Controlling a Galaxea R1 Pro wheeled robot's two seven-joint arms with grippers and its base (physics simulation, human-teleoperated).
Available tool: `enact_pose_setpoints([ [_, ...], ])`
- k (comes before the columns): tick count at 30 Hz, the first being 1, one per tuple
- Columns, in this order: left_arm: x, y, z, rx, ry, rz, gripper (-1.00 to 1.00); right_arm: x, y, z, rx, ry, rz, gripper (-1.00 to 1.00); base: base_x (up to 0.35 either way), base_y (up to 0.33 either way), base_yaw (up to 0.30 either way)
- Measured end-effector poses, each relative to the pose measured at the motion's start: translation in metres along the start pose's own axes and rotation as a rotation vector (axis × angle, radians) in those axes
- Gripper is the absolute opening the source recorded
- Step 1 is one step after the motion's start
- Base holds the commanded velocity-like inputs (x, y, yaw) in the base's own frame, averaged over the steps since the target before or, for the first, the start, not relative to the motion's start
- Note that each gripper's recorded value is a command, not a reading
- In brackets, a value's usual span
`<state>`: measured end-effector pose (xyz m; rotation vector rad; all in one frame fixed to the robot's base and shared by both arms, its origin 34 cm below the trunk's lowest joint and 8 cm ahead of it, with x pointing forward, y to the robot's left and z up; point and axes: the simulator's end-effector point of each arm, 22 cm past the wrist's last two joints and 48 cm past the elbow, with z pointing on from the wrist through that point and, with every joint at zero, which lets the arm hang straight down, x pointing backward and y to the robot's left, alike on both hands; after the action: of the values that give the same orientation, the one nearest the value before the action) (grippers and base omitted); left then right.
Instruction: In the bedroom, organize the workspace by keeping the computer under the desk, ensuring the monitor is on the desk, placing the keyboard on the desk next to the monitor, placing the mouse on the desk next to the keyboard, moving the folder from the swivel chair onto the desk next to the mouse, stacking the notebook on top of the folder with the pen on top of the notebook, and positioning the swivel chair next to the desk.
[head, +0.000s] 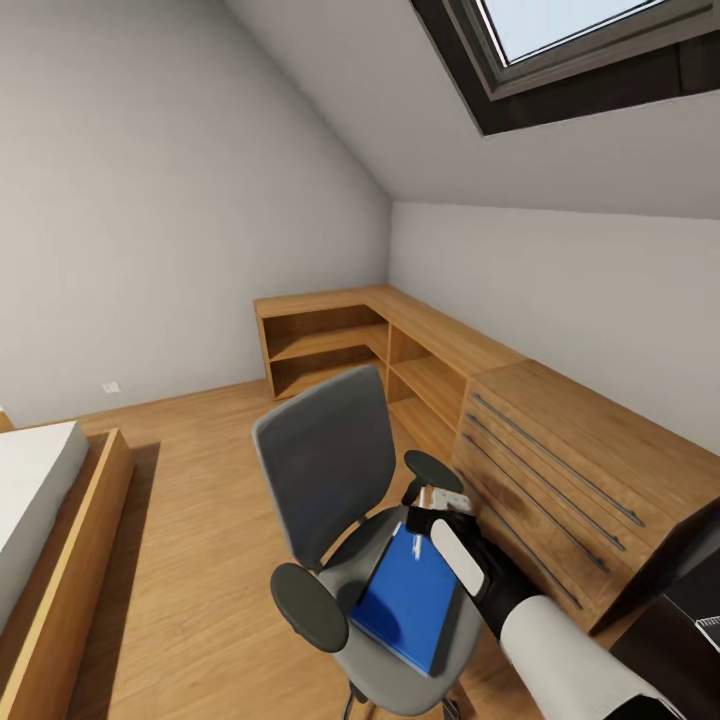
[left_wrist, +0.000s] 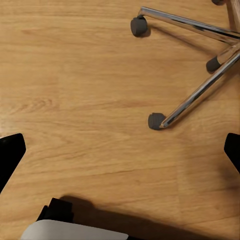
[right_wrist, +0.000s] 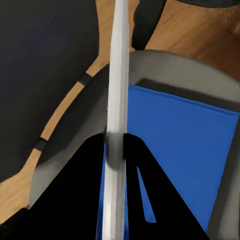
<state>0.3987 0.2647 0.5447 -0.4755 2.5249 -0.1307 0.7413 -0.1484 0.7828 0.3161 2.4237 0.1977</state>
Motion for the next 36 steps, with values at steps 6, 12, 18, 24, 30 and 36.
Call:
enact_pose_setpoints([
  [6,0.000,0.000,0.000,0.001,0.000,0.000,1.00,-0.009,0.007,-0.007,-0.025,0.008,-0.015,-1.00,0.000,0.000,-0.003],
  [12,0.000,-0.001,0.000,0.001,-0.001,0.001,1.00,-0.032,0.024,-0.021,-0.072,-0.038,-0.019,-1.00,0.000,0.000,-0.177],
  [18,0.000,-0.001,0.000,0.002,-0.001,0.001,1.00,-0.057,0.024,-0.034,-0.092,-0.099,-0.023,-1.00,-0.010,0.000,-0.195],
  [24,0.000,-0.002,0.000,0.002,0.000,0.000,1.00,-0.061,0.020,-0.034,-0.088,-0.107,-0.025,-1.00,-0.235,0.000,-0.112],
  [30,0.000,-0.002,0.000,0.002,-0.002,0.001,1.00,-0.061,0.018,-0.034,-0.084,-0.108,-0.025,-1.00,-0.236,0.000,-0.017],
  [36,0.000,-0.002,0.000,0.002,-0.002,0.001,1.00,-0.063,0.015,-0.034,-0.080,-0.111,-0.024,-1.00,-0.034,0.000,-0.065],
])
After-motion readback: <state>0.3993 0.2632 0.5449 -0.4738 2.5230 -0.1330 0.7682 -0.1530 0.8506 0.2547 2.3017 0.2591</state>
